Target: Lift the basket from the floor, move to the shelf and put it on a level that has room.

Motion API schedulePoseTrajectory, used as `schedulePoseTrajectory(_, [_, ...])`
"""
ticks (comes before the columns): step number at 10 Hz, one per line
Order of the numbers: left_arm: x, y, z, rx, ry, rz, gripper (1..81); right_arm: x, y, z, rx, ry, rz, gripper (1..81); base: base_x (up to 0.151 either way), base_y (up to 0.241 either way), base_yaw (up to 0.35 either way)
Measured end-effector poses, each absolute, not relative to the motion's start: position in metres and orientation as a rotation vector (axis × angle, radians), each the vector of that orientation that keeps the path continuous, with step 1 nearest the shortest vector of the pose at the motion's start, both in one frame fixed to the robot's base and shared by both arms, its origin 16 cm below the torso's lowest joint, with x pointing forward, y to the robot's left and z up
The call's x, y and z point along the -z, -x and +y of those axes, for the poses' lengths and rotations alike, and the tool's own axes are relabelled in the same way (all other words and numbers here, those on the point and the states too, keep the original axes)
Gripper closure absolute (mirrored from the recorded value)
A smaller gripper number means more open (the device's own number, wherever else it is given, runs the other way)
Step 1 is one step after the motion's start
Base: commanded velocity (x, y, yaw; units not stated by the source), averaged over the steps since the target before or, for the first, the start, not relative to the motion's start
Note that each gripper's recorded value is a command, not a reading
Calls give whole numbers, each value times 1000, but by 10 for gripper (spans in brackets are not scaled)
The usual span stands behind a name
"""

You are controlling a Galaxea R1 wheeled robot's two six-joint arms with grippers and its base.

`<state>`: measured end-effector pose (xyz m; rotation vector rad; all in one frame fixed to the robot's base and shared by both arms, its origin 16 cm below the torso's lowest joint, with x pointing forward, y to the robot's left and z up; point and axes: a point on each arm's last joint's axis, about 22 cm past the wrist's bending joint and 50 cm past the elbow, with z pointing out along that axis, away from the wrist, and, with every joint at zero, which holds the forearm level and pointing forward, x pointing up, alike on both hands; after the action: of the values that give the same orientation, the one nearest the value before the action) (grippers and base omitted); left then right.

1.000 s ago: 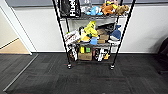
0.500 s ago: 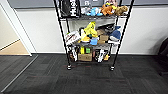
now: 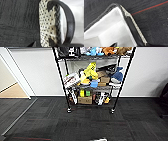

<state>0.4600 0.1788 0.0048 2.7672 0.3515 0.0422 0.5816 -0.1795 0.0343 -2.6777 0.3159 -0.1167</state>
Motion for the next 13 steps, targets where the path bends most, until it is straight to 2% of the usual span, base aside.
schedulePoseTrajectory(3, [-5, -470, 179, -56, -2765, 350, 10, -31, -590, -175, 129, 2681, 322, 10, 0, 0, 0])
schedulePoseTrajectory(7, [-16, -516, 171, -221, -2725, 368, 10, -32, -603, -174, 200, 2668, 363, 10, 0, 0, 0])
schedulePoseTrajectory(13, [-17, -517, 162, -215, -2710, 386, 10, -32, -609, -177, 248, 2662, 395, 10, 0, 0, 0])
